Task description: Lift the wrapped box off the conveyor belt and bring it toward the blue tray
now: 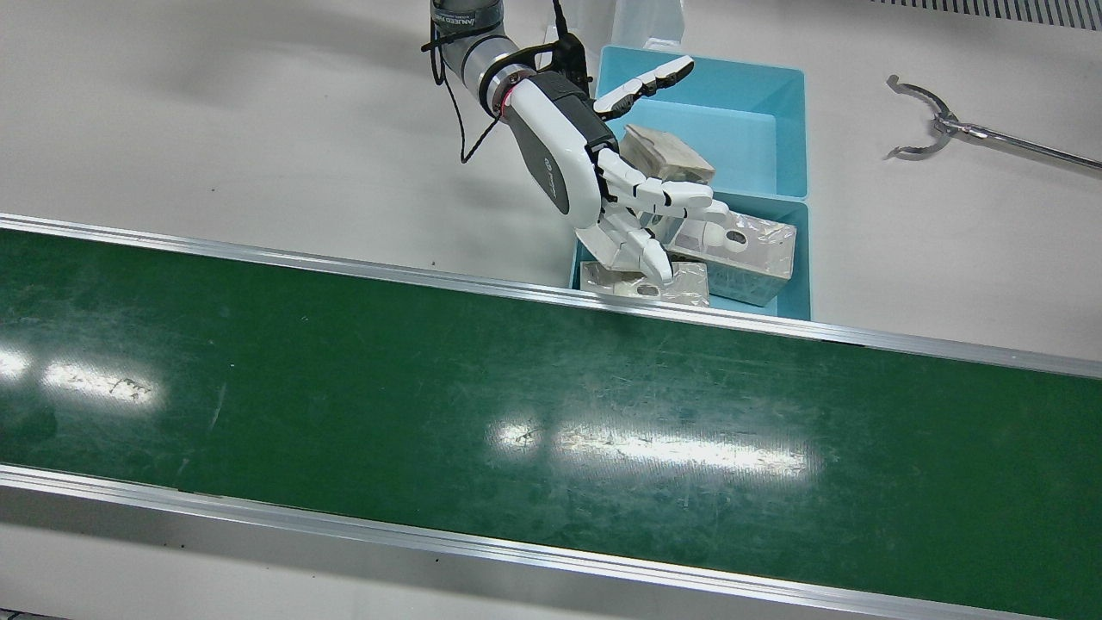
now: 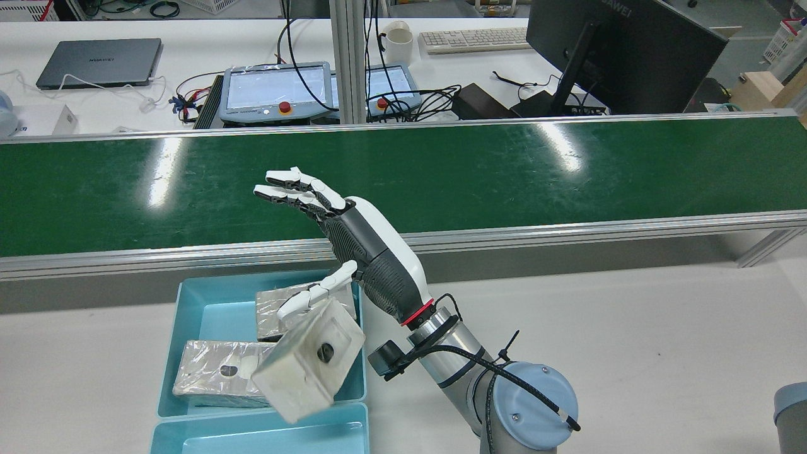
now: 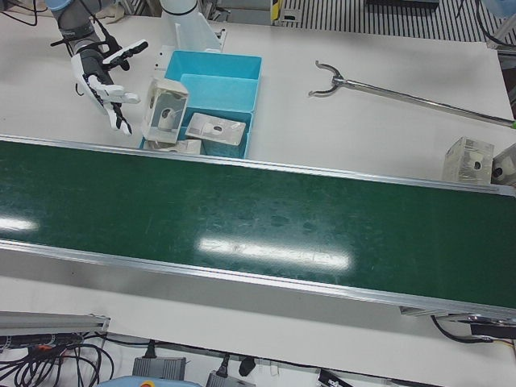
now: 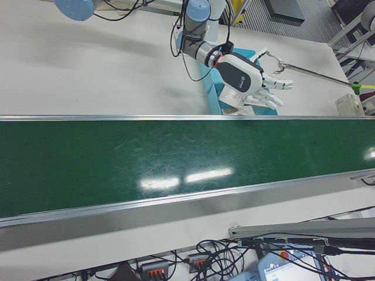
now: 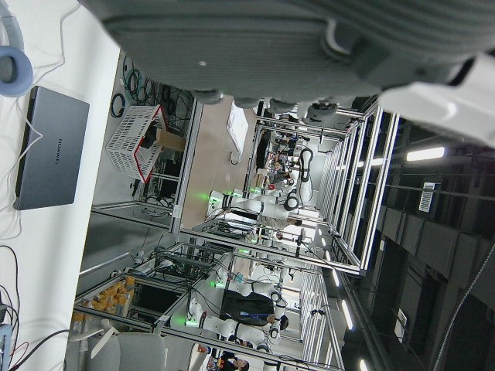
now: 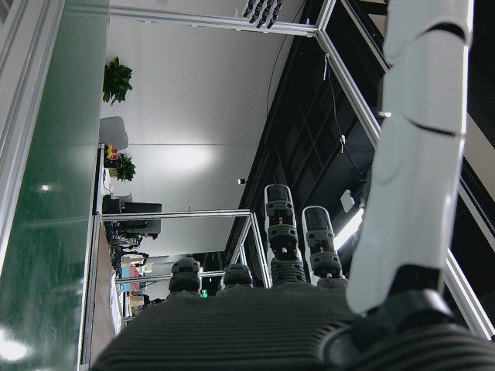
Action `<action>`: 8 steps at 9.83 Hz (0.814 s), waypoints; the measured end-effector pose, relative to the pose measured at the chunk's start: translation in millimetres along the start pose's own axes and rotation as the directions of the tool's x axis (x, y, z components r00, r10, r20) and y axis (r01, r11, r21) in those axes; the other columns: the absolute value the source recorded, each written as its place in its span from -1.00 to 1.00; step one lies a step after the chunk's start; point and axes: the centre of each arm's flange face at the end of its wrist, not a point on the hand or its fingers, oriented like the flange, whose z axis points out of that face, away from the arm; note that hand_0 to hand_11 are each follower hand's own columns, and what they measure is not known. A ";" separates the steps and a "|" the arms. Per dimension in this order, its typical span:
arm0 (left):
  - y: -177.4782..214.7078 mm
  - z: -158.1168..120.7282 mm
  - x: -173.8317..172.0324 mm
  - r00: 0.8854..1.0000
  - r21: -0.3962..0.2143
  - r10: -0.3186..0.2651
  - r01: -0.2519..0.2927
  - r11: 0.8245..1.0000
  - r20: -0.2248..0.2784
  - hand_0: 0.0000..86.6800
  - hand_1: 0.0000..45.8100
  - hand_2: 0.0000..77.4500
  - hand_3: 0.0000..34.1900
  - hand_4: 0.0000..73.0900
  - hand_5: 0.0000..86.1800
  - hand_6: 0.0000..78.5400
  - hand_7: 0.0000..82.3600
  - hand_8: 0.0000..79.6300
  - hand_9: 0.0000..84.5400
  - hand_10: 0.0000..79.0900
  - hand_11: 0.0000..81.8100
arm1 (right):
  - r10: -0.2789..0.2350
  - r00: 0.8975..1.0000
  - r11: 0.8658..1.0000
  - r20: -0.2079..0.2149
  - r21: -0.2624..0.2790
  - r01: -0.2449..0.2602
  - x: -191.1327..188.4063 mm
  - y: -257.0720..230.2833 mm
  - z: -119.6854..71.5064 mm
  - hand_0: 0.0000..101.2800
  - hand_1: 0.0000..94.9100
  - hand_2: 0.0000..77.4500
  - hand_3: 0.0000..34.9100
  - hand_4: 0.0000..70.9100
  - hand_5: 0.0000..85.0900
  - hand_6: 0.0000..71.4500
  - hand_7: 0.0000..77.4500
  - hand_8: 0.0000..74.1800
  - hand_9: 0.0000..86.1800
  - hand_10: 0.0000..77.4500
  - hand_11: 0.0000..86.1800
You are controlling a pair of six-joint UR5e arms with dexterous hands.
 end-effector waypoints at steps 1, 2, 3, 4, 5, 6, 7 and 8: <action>0.0 0.0 0.0 1.000 0.000 0.000 0.000 1.000 0.000 -1.00 -1.00 -0.99 -1.00 -1.00 -0.97 -1.00 -0.99 -0.99 -1.00 -0.99 -0.99 | -0.001 1.000 1.000 -0.001 0.000 0.001 0.1 0.0 0.3 -0.07 -0.76 -0.83 -0.39 -0.83 -0.46 -0.48 -0.79 -0.93 -0.97 -0.90 -0.85; 0.0 0.0 0.0 1.000 0.000 0.000 0.000 1.000 0.000 -1.00 -1.00 -0.99 -1.00 -1.00 -0.99 -1.00 -1.00 -0.99 -1.00 -0.99 -0.99 | -0.004 1.000 1.000 -0.002 0.001 0.004 -0.5 -0.3 0.6 -0.07 -0.76 -0.82 -0.46 -0.80 -0.40 -0.48 -0.76 -0.93 -0.97 -0.93 -0.87; 0.0 0.0 0.0 1.000 0.000 0.000 0.000 1.000 0.000 -1.00 -1.00 -0.99 -1.00 -1.00 -0.97 -1.00 -0.99 -0.99 -1.00 -1.00 -0.99 | -0.012 1.000 1.000 0.001 -0.001 0.012 -5.5 -1.3 3.2 -0.03 -0.66 -0.75 -0.33 -0.77 -0.36 -0.48 -0.77 -0.94 -0.97 -0.94 -0.87; 0.0 0.0 0.0 1.000 0.000 0.000 0.000 1.000 0.000 -1.00 -1.00 -0.99 -1.00 -1.00 -0.97 -1.00 -1.00 -0.99 -1.00 -1.00 -0.99 | -0.037 0.999 0.999 0.012 0.000 0.037 -19.9 -2.6 9.1 -0.03 -0.66 -0.75 -0.33 -0.77 -0.36 -0.48 -0.77 -0.94 -0.97 -0.94 -0.87; 0.0 0.0 0.0 1.000 0.000 0.000 0.000 1.000 0.000 -1.00 -1.00 -0.99 -1.00 -1.00 -0.97 -1.00 -1.00 -0.99 -1.00 -1.00 -0.99 | -0.085 0.996 0.996 0.024 0.008 0.084 -42.5 -0.9 15.7 0.00 -0.66 -0.70 -0.42 -0.77 -0.36 -0.54 -0.76 -0.93 -0.97 -1.00 -0.95; 0.0 0.0 0.0 1.000 0.000 0.000 0.000 1.000 0.000 -1.00 -1.00 -0.99 -1.00 -1.00 -0.97 -1.00 -0.99 -0.99 -1.00 -1.00 -0.99 | -0.157 0.987 0.987 0.030 0.028 0.156 -73.8 7.3 20.2 0.00 -0.66 -0.70 -0.42 -0.77 -0.36 -0.54 -0.76 -0.93 -0.97 -1.00 -0.95; 0.0 0.0 0.0 1.000 0.000 0.000 0.000 1.000 0.000 -1.00 -1.00 -0.99 -1.00 -1.00 -0.97 -1.00 -0.99 -0.99 -1.00 -1.00 -0.99 | -0.224 0.974 0.973 0.033 0.060 0.222 -103.4 15.1 20.5 0.04 -0.61 -0.65 -0.48 -0.78 -0.36 -0.69 -0.82 -0.93 -0.96 -1.00 -0.95; 0.0 0.0 0.0 1.000 0.000 0.000 0.000 1.000 0.000 -1.00 -1.00 -0.99 -1.00 -1.00 -0.97 -1.00 -1.00 -0.99 -0.99 -0.99 -0.99 | -0.281 0.959 0.956 0.045 0.104 0.275 -132.0 19.0 17.1 0.03 -0.60 -0.62 -0.48 -0.86 -0.44 -0.79 -0.83 -0.99 -0.97 -1.00 -0.96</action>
